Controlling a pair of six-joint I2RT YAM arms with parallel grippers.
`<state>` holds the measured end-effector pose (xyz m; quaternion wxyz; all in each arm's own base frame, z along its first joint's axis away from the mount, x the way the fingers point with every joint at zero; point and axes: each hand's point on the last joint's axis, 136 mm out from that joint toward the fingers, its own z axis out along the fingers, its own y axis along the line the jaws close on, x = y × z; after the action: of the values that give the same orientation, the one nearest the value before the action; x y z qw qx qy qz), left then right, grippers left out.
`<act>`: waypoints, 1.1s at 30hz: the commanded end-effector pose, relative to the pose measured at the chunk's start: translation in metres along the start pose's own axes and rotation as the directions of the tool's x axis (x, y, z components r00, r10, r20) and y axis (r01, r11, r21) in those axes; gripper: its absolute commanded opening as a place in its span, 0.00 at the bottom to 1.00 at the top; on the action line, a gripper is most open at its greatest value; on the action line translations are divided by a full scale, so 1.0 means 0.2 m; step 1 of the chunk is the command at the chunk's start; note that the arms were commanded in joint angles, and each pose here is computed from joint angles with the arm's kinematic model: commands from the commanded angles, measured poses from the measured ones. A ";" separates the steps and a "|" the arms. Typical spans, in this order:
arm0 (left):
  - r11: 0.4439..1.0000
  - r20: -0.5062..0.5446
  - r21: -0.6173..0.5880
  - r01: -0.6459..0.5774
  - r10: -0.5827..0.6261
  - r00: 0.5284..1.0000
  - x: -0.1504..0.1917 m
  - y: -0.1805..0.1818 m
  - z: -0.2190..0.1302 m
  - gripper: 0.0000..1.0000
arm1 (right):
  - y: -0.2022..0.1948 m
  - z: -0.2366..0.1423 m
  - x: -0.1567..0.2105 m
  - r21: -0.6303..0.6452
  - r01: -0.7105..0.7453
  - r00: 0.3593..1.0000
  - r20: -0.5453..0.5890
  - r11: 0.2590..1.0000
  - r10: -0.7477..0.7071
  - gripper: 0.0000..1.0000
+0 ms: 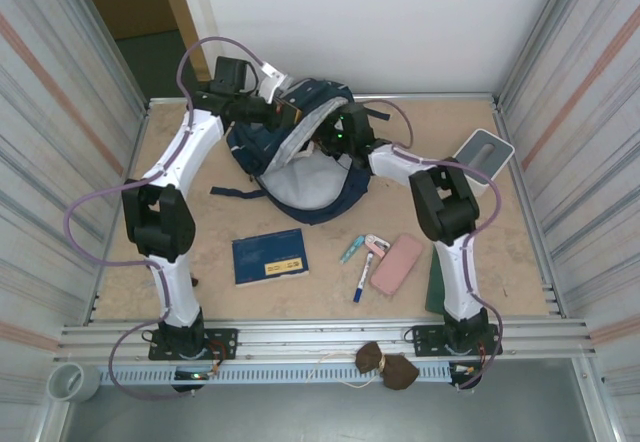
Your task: Pack the student bag
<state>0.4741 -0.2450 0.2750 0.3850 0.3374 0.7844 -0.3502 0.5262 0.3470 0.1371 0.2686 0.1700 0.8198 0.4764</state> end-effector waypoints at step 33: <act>0.817 0.218 -0.438 0.374 -0.307 0.926 0.50 -0.07 -0.23 0.73 | -0.19 -0.73 0.44 0.221 0.504 0.859 -0.231 0.835 -0.457 0.69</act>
<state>0.3880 -0.1976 0.2075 0.4222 0.0897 0.8680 -0.2455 0.3272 0.2473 0.1010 0.2353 -0.0068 0.9434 0.2336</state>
